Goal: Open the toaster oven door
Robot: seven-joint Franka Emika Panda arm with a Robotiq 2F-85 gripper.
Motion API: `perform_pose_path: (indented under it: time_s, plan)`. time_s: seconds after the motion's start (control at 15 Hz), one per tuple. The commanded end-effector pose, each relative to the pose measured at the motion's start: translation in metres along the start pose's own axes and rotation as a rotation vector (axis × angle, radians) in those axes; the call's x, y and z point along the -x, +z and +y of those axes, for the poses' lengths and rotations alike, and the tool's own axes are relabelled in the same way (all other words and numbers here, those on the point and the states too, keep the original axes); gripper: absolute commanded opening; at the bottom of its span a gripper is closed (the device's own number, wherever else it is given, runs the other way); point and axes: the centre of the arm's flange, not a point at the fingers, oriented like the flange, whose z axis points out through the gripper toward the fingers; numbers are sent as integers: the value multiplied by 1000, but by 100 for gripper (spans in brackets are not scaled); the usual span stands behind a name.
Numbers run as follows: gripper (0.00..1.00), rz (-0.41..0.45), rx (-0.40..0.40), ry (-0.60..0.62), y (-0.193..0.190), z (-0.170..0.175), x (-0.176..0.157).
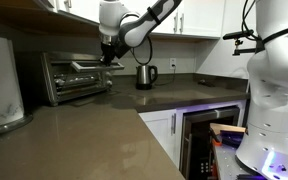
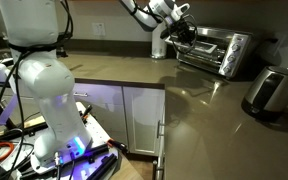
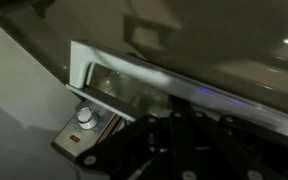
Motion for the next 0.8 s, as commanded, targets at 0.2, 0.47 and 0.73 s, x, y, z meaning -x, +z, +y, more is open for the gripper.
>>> perform_pose_path:
  time_s: [0.2, 0.47, 0.73]
  plan:
    - [4, -19, -9, -17, -9, 13, 8]
    - [4, -30, -35, -7, -2, 12, 11]
    - [4, -57, -70, 8, 2, 10, 16]
